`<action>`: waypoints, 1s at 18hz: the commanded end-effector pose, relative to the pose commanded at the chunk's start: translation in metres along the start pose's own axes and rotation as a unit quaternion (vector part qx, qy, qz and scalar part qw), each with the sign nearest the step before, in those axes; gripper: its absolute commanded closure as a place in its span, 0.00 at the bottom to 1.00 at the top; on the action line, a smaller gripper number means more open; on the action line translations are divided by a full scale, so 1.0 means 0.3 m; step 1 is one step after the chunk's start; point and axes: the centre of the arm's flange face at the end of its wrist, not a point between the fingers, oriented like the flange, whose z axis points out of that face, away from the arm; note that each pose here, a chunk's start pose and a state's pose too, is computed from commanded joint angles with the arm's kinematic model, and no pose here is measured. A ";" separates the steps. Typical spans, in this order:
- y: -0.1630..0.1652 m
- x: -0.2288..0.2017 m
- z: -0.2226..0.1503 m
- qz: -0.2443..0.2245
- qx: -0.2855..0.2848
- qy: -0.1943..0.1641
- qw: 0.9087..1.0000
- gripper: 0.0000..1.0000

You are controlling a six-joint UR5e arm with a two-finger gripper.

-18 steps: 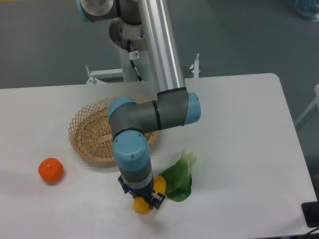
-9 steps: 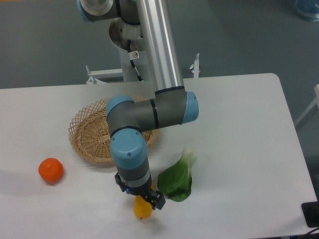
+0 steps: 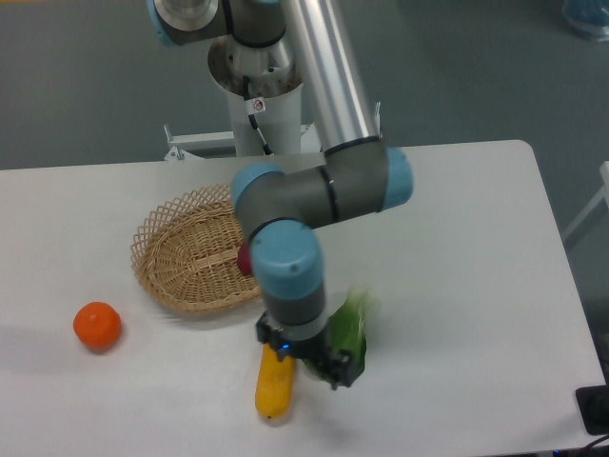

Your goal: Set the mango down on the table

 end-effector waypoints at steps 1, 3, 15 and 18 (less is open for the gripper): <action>0.039 -0.027 -0.005 -0.001 -0.004 0.008 1.000 0.00; 0.102 -0.077 -0.013 0.005 -0.009 0.016 1.000 0.00; 0.342 -0.257 -0.014 0.071 -0.022 0.025 0.997 0.00; 0.341 -0.254 -0.016 0.074 -0.023 0.025 0.997 0.00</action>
